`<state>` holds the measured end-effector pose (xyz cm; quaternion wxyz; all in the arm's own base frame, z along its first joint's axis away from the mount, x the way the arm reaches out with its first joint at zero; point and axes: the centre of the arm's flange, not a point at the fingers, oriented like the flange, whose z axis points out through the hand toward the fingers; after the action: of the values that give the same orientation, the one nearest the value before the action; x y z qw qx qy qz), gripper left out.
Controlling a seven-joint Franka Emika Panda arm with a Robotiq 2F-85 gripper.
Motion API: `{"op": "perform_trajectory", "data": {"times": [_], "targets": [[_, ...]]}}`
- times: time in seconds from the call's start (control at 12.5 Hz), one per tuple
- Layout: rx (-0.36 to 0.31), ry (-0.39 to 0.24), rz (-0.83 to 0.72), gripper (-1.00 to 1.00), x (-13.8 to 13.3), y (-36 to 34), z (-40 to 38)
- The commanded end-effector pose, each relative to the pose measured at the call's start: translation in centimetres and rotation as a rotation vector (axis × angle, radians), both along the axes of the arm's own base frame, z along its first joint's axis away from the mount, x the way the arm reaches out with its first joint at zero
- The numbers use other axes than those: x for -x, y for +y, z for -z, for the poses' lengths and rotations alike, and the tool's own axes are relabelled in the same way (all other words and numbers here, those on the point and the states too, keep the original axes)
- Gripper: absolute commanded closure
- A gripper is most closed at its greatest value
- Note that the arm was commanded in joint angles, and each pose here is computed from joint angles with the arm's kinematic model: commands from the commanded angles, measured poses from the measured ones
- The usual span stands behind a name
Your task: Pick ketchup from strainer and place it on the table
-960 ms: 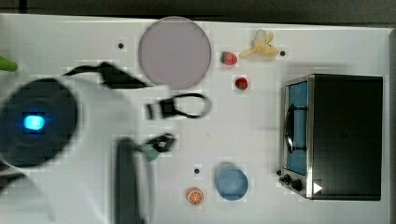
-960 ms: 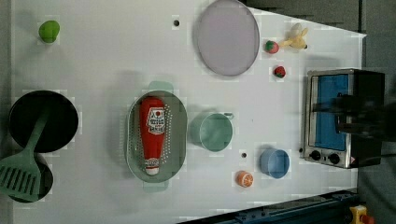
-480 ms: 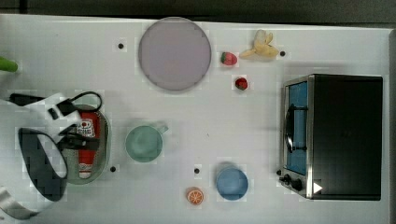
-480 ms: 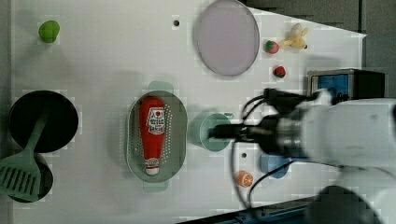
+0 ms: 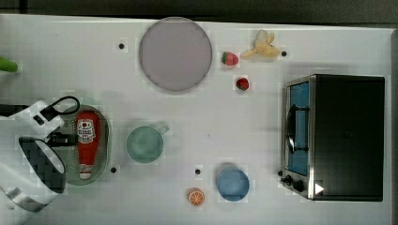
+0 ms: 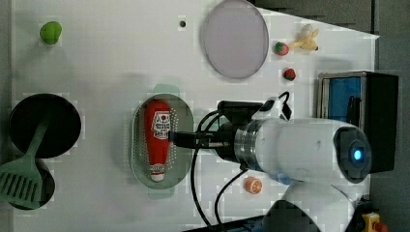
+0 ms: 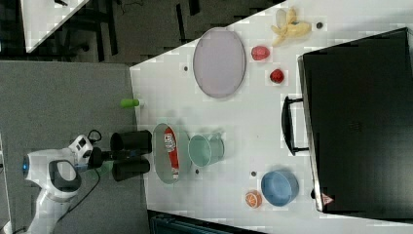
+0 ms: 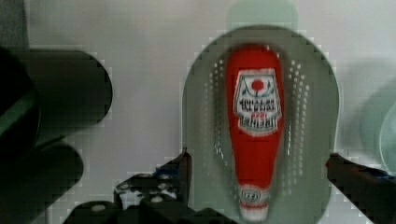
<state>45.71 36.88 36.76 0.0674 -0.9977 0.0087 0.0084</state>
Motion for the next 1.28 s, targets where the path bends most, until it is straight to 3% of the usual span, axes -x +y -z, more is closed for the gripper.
{"op": "perform_trajectory", "data": {"times": [0.08,0.48,0.72,0.96,1.04,1.28], "targets": [[-0.011,0.01,0.039,-1.0,0.8,-0.6,5.2],[-0.13,0.048,0.062,-1.0,2.0,-0.4,13.0],[-0.146,0.102,0.078,-1.0,2.4,-0.4,16.6],[-0.164,0.099,0.088,-1.0,2.4,-0.5,19.0],[-0.158,0.094,0.079,-0.92,2.5,-0.5,19.6],[-0.157,0.061,0.055,-0.21,2.6,-0.3,20.2]]}}
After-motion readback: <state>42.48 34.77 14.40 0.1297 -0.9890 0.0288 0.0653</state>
